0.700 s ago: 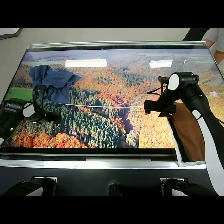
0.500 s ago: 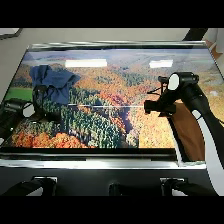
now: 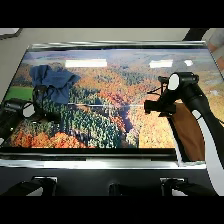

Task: Fold the shirts.

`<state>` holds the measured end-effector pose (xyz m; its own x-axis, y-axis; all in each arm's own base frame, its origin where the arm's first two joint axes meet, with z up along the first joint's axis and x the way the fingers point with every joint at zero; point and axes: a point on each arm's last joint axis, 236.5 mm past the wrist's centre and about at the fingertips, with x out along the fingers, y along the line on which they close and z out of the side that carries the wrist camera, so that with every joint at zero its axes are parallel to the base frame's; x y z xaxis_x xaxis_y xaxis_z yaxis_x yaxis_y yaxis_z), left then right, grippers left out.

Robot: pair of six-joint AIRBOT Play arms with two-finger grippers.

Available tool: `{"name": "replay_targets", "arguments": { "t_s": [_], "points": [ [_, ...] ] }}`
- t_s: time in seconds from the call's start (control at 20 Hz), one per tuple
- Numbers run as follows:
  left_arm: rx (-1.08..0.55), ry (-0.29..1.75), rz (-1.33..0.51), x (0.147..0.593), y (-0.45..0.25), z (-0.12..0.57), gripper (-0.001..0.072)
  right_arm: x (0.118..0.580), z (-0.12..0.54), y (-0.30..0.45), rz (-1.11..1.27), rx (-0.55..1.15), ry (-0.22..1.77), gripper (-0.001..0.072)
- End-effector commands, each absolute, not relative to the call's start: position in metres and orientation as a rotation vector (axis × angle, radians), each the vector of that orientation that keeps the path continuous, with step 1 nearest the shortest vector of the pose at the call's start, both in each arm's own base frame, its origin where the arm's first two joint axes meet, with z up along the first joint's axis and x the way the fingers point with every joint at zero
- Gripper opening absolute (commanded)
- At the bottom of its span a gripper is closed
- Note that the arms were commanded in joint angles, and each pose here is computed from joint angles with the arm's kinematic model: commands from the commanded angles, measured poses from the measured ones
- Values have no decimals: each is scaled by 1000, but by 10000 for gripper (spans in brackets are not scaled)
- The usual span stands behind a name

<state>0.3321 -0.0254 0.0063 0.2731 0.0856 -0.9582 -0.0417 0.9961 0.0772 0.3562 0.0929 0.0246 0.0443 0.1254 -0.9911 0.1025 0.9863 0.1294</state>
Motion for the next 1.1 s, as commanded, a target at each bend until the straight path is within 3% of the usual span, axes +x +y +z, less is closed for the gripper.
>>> {"name": "replay_targets", "arguments": {
  "t_s": [0.0, 0.35, 0.55, 0.65, 0.75, 0.9, 1.05],
  "points": [
    [39, 1291, 85, 332, -26, 6, 699, 356, 24, 93, 19, 181, 1530, 675],
    [-58, 1192, 16, 360, -51, 7, 699, 383, 28, 97, 32, 202, 1416, 676],
    [-129, 800, 57, 465, -21, 69, 708, 414, 36, 103, 51, 230, 1281, 676],
    [-350, 807, 277, 499, 62, 79, 707, 417, 37, 104, 54, 235, 1266, 675],
    [-646, 923, 410, 504, 129, 52, 707, 417, 37, 104, 53, 234, 1268, 675],
    [-1020, 1019, 394, 502, 162, -5, 709, 417, 37, 104, 54, 235, 1268, 674],
    [-1142, 1006, 387, 511, 164, -43, 710, 417, 37, 104, 54, 236, 1267, 674]
  ]
}}
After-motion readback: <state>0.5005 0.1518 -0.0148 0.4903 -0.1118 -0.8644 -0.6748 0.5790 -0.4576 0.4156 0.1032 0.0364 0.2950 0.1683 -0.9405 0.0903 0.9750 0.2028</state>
